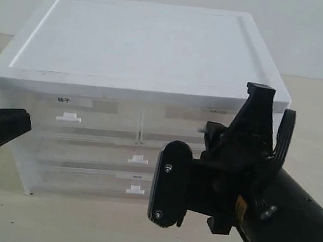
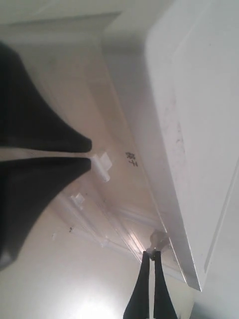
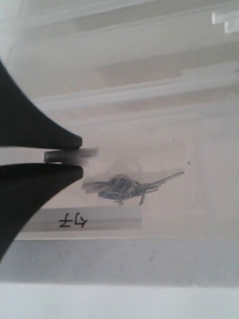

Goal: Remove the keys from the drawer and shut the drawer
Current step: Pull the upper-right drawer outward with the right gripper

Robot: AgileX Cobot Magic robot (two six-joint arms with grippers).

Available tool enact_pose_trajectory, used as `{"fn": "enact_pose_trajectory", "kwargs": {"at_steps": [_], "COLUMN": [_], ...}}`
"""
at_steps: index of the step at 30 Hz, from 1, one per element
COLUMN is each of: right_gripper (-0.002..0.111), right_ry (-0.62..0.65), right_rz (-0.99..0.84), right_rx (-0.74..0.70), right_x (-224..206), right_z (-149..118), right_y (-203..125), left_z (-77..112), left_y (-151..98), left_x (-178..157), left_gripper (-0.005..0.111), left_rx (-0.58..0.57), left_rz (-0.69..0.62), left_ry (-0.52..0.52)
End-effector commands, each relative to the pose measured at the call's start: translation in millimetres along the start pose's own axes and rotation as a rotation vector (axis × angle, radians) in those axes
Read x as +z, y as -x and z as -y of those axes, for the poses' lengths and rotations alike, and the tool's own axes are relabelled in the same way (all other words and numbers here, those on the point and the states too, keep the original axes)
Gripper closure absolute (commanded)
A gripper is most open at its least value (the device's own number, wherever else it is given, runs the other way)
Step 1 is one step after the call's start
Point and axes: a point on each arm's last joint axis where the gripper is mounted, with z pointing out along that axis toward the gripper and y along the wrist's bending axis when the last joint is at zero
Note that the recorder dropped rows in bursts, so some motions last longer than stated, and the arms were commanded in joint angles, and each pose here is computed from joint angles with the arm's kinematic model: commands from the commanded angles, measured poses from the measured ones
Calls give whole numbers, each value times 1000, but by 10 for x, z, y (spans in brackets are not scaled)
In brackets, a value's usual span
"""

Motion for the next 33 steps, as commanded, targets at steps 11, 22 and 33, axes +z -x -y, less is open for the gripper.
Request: {"fn": "enact_pose_trajectory", "kwargs": {"at_steps": [11, 22, 33], "right_gripper": [108, 108, 108], "right_ry": [92, 82, 87], "right_rz": [-32, -42, -36], "right_rx": [-71, -93, -109], "right_x": [-252, -403, -537], "right_z": [-216, -275, -338], "right_y": [113, 168, 216], "left_z": [-37, -37, -37], "left_y": [1, 1, 1], "left_x": [-3, -3, -3], "left_gripper": [102, 102, 102], "left_rx": [-6, -6, -6], "left_rz": [14, 14, 14], "left_ry": [41, 41, 41]}}
